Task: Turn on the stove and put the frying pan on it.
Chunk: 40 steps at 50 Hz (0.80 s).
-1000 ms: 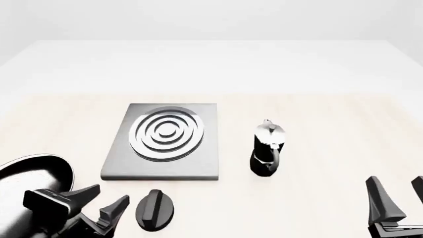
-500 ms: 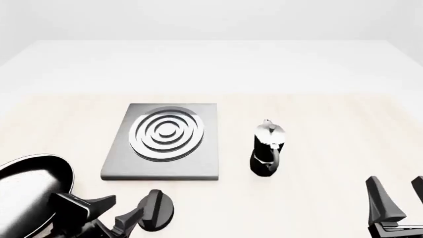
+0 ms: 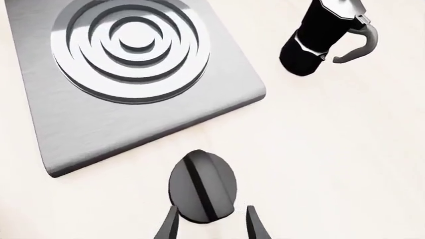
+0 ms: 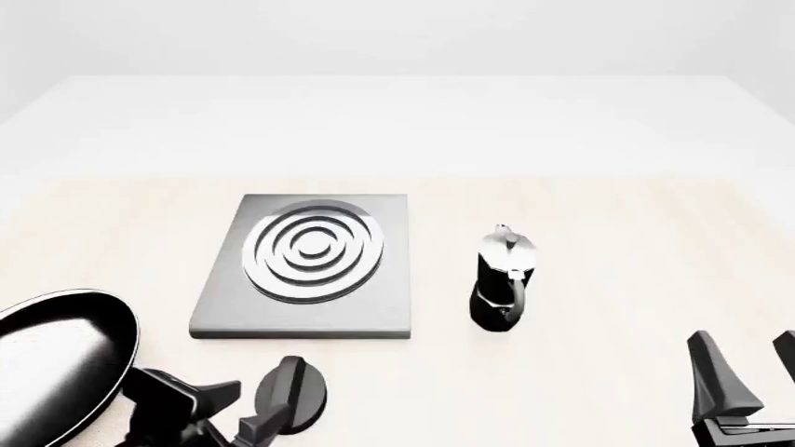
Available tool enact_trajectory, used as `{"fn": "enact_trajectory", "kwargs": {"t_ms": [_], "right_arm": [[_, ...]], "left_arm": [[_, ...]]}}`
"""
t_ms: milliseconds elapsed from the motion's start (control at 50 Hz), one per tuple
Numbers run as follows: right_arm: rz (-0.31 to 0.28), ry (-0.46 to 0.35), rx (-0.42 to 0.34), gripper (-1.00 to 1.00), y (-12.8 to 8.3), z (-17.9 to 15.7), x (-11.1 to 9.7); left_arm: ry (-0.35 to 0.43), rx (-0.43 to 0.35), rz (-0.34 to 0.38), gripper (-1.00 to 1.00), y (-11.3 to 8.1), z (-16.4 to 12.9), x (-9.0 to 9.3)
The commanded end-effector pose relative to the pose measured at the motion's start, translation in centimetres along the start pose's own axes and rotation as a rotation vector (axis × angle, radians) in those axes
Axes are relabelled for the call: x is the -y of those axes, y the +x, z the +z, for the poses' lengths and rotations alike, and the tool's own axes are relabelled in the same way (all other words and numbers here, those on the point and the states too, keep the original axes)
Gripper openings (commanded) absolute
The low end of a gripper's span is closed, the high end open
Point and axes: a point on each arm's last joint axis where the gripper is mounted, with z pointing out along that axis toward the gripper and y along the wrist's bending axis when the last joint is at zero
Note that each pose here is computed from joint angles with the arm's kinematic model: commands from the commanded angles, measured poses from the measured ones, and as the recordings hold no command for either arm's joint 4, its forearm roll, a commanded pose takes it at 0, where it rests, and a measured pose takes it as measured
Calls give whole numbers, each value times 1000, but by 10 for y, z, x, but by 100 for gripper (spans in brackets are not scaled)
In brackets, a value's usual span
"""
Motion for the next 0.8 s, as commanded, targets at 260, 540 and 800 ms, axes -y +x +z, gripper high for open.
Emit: {"fn": "enact_trajectory", "kwargs": {"t_ms": [260, 540, 800], "right_arm": [[0, 0, 0, 100, 0, 0, 0], [0, 0, 0, 100, 0, 0, 0], [0, 0, 0, 100, 0, 0, 0]], "left_arm": [[36, -58, -10, 100, 10, 13, 6], [72, -74, 3, 100, 13, 18, 13], [95, -86, 10, 100, 16, 23, 17]]}}
